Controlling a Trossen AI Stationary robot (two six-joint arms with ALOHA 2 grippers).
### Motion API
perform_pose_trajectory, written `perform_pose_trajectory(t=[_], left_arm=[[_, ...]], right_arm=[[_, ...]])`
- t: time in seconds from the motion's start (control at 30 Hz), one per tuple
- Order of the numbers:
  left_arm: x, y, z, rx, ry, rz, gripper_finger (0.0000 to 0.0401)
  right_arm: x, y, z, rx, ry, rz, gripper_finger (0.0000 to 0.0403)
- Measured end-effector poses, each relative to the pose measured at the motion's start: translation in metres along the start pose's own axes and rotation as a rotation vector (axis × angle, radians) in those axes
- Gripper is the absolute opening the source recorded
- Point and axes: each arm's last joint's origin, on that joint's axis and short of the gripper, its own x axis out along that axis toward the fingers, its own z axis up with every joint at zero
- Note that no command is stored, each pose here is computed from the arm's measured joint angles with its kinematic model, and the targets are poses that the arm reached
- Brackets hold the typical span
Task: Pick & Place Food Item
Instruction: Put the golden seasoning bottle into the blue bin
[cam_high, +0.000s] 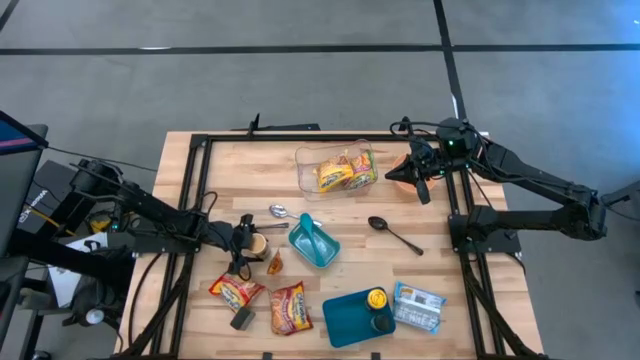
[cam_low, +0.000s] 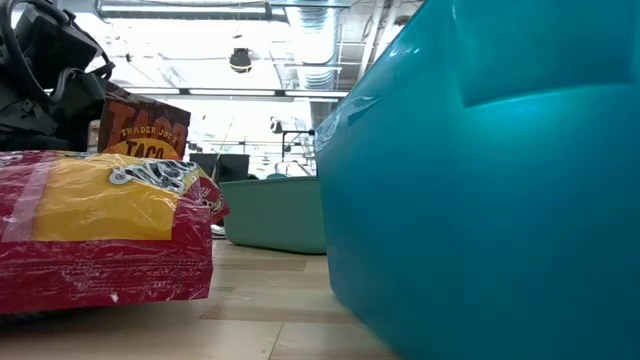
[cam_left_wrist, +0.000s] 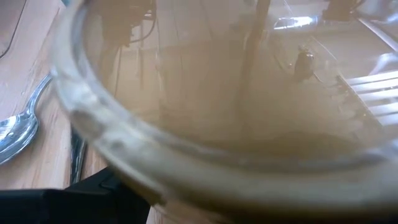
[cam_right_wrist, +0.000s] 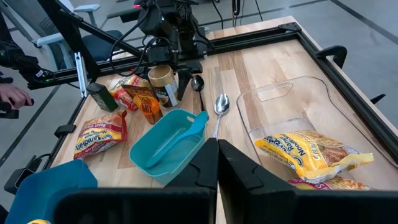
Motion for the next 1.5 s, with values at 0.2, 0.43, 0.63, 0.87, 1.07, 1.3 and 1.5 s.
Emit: perform_pose_trajectory(t=[0.2, 0.43, 0.63, 0.87, 1.07, 1.3, 1.5], left_arm=[[0.000, 0.000, 0.000, 0.000, 0.000, 0.000, 0.0281], [0.000, 0.000, 0.000, -0.002, 0.000, 0.000, 0.0278], [0.000, 0.000, 0.000, -0.003, 0.000, 0.000, 0.0280], [0.000, 0.000, 0.000, -0.004, 0.000, 0.000, 0.0279], [0.000, 0.000, 0.002, -0.005, -0.001, 0.000, 0.0278], [0.003, -0.002, 0.021, -0.017, -0.059, -0.004, 0.0277], [0.005, -0.002, 0.032, -0.022, -0.091, -0.002, 0.0278]], right_arm=[[0.000, 0.000, 0.000, 0.000, 0.000, 0.000, 0.0000], [0.000, 0.000, 0.000, 0.000, 0.000, 0.000, 0.0000], [0.000, 0.000, 0.000, -0.001, 0.000, 0.000, 0.0000], [0.000, 0.000, 0.000, 0.000, 0.000, 0.000, 0.0000], [0.000, 0.000, 0.000, 0.000, 0.000, 0.000, 0.0000], [0.000, 0.000, 0.000, 0.000, 0.000, 0.000, 0.0000], [0.000, 0.000, 0.000, -0.001, 0.000, 0.000, 0.0000]])
